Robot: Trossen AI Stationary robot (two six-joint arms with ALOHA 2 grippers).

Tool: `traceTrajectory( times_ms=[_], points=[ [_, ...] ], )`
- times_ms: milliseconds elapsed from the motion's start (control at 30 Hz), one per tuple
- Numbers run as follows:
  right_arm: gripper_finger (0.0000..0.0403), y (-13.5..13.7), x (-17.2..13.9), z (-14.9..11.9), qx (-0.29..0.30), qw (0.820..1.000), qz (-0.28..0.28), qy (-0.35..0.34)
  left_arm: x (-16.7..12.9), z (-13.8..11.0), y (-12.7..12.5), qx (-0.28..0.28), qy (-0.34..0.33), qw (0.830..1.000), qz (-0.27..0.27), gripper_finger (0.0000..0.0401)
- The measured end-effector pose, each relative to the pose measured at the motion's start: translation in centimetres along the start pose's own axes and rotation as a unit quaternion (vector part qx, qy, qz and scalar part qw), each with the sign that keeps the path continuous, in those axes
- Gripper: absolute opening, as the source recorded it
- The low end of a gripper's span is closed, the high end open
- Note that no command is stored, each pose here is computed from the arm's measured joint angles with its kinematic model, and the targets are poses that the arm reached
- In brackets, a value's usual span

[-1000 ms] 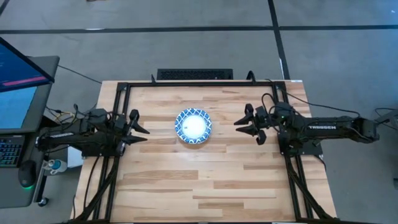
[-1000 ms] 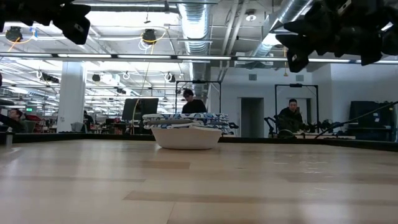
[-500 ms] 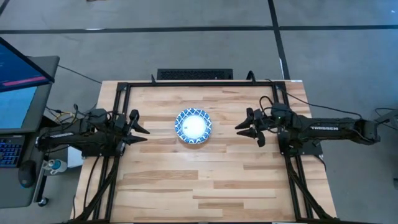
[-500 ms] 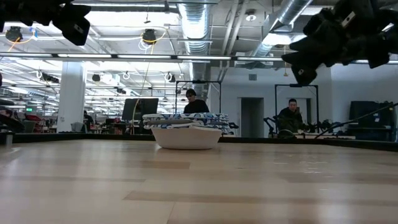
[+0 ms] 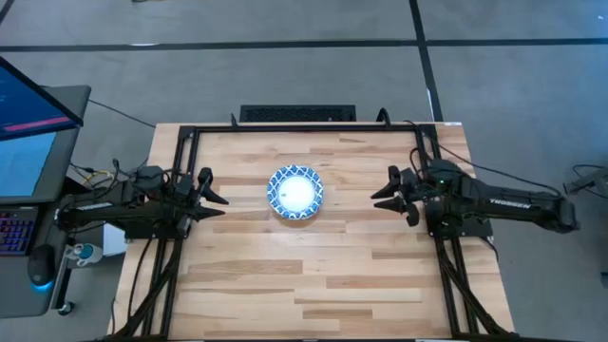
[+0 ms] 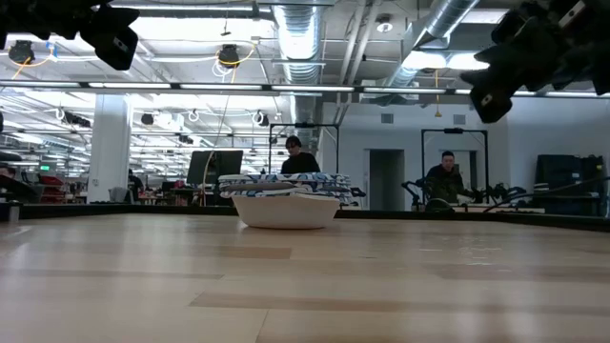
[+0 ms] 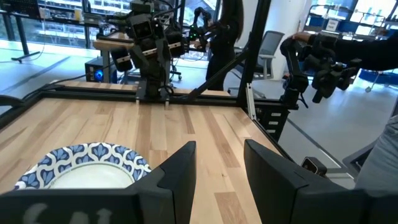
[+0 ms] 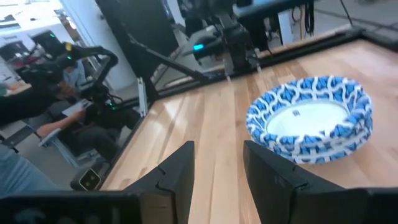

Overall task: Nest bowls inside each other
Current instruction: Return to Home Position

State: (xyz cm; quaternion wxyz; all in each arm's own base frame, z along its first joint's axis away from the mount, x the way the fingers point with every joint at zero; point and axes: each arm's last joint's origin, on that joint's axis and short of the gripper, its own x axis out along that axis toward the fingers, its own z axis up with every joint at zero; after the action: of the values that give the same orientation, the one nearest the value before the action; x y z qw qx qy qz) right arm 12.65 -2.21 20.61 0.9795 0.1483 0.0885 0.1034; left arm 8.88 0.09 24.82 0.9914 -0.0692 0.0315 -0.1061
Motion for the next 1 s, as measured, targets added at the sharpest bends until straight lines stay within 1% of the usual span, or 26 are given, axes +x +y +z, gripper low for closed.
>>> traceTrajectory(
  times_ms=[267,433,833,1000],
  points=[
    [0.0159,1.8,-1.4,0.7,-0.036,0.997,0.043,-0.049,0.0,0.0,0.0,0.000,0.000,1.000,0.000,0.0125],
    [0.0159,2.5,-2.1,0.9,-0.051,0.994,0.065,-0.072,0.0,0.0,0.0,-0.019,0.000,1.000,0.000,0.0125],
    [0.0159,3.3,-3.3,1.3,-0.074,0.988,0.079,-0.114,0.0,0.0,0.0,-0.025,-0.001,1.000,0.000,0.0125],
    [0.0159,3.4,-3.6,1.3,-0.078,0.986,0.081,-0.123,0.0,0.5,-0.1,-0.016,-0.025,1.000,-0.004,0.0125]
  ],
)
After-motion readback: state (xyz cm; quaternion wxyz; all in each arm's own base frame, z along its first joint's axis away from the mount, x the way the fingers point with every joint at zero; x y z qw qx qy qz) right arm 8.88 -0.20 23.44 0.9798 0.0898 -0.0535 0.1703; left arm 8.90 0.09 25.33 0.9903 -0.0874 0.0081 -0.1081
